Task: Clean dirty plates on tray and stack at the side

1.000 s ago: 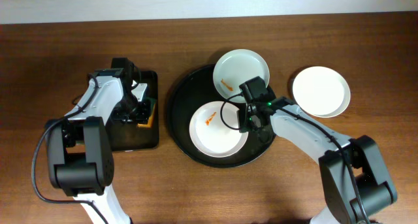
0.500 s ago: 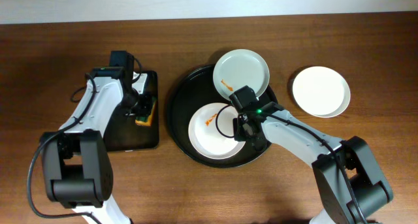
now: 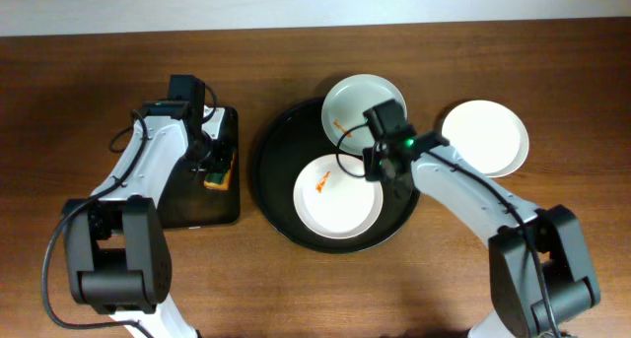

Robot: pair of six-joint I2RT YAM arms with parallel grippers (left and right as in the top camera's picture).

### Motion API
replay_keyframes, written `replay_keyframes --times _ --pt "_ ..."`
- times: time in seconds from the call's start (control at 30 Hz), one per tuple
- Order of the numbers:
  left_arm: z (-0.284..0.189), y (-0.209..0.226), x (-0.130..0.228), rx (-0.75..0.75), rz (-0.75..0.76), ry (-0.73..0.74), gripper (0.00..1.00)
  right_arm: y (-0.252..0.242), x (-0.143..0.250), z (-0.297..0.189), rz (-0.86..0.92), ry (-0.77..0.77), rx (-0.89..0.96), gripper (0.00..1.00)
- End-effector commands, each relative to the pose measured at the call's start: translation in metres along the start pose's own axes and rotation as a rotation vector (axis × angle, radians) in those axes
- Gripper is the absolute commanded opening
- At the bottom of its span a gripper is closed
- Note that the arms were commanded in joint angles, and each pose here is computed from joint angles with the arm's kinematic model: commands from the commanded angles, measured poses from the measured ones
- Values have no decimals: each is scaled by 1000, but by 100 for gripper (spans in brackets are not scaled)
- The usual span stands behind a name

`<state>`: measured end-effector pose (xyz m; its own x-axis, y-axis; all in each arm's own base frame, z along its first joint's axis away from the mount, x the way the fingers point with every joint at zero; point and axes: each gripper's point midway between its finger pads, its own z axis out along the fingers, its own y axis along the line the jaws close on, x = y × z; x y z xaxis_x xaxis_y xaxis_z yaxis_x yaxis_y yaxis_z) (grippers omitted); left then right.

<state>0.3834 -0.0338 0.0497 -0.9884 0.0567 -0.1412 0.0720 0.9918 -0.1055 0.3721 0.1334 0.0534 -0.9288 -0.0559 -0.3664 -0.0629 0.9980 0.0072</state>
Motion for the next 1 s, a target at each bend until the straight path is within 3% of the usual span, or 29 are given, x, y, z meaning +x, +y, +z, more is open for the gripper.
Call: replay_keyframes --times 0.0,0.1,0.2,0.6,0.67,0.73,0.77,0.87,0.97 --pt "-6 -4 -2 17 -2 -20 32 8 -5 -31 -13 81 -49 57" --pt "-6 -4 -2 17 -1 -22 33 -3 48 -41 144 309 7 57" --pt "-6 -4 -2 17 -1 -23 33 -1 86 -25 188 399 1 57" --pt "-6 -4 -3 17 -1 -26 33 20 111 26 332 310 -78 36" --pt "-6 -4 -3 17 -1 -26 33 19 110 26 334 308 -78 32" --pt "-6 -4 -3 17 -1 -26 33 20 107 25 330 301 -82 8" --pt "-6 -4 -3 17 -1 -27 33 21 104 25 327 295 -84 4" --pt "-6 -4 -3 17 -1 -26 33 12 78 13 275 235 -15 4" --pt "-6 -4 -3 18 -1 -27 33 7 25 -15 175 118 38 4"
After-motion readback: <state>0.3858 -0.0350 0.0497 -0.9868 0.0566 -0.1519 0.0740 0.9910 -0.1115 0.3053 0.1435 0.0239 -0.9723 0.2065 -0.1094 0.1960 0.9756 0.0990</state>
